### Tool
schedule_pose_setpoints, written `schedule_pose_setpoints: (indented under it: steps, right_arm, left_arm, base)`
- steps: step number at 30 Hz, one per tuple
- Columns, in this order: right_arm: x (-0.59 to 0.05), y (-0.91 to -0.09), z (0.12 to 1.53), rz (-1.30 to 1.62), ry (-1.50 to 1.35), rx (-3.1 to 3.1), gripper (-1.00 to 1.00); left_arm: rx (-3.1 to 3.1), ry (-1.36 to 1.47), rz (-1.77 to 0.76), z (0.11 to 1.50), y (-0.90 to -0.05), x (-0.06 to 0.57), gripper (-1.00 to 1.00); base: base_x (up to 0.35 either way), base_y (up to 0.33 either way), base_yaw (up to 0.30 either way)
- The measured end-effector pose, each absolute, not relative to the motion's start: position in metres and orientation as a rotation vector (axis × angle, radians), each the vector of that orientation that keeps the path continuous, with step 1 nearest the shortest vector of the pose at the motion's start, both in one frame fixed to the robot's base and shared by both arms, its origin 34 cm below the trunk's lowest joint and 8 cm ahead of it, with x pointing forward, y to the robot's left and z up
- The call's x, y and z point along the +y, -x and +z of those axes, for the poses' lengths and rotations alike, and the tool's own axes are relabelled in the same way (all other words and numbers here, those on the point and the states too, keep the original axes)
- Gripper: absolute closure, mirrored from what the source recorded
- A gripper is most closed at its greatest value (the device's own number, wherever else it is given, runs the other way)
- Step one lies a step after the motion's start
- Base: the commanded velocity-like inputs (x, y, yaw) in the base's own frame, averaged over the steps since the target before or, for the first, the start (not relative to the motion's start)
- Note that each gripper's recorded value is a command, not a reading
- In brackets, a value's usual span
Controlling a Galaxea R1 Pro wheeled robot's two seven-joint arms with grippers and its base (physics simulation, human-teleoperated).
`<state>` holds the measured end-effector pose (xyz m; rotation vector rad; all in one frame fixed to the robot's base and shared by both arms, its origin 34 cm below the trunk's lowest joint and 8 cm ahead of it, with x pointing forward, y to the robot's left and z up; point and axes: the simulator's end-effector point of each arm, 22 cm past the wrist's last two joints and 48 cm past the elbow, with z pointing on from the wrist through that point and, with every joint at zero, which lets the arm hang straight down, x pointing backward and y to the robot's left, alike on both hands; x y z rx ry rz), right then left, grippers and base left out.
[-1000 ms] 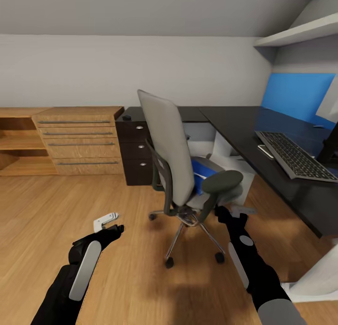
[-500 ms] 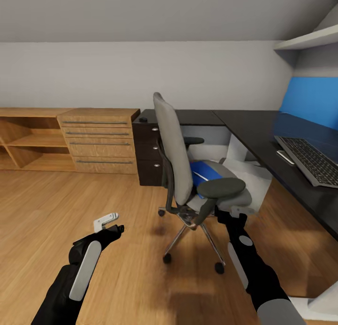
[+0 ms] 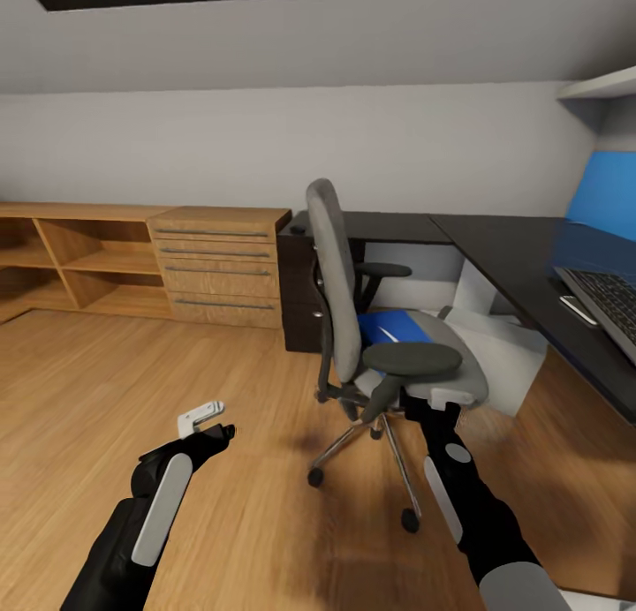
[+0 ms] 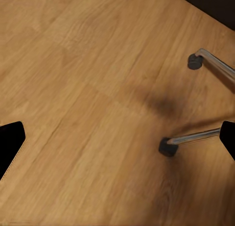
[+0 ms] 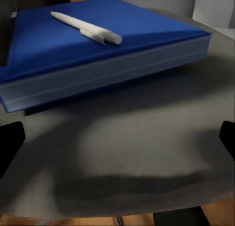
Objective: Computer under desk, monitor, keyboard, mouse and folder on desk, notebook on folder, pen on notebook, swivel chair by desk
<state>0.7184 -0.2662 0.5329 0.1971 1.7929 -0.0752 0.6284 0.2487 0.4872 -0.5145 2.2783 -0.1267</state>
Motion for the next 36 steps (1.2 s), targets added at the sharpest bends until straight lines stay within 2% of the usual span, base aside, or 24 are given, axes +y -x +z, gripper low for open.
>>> schedule_pose_setpoints:
  steps: [7, 13, 36]
  right_arm:
    - [-0.264, -0.718, 0.538, -0.070, -0.198, 1.786, -1.00]
    - [-0.265, -0.718, 0.538, -0.070, -0.200, 1.784, -1.00]
    - [-0.272, -0.718, 0.537, -0.077, -0.212, 1.783, -1.00]
  left_arm:
    - [2.274, 0.508, -0.127, 0.491, -0.628, 0.247, -1.00]
    - [2.271, 0.506, -0.128, 0.492, -0.629, 0.247, -1.00]
    - [2.236, 0.577, -0.143, 0.497, -0.631, 0.272, -1.00]
  base:
    - [0.000, 0.000, 0.173]
    - [0.000, 0.000, -0.022]
    - [0.000, 0.000, -0.226]
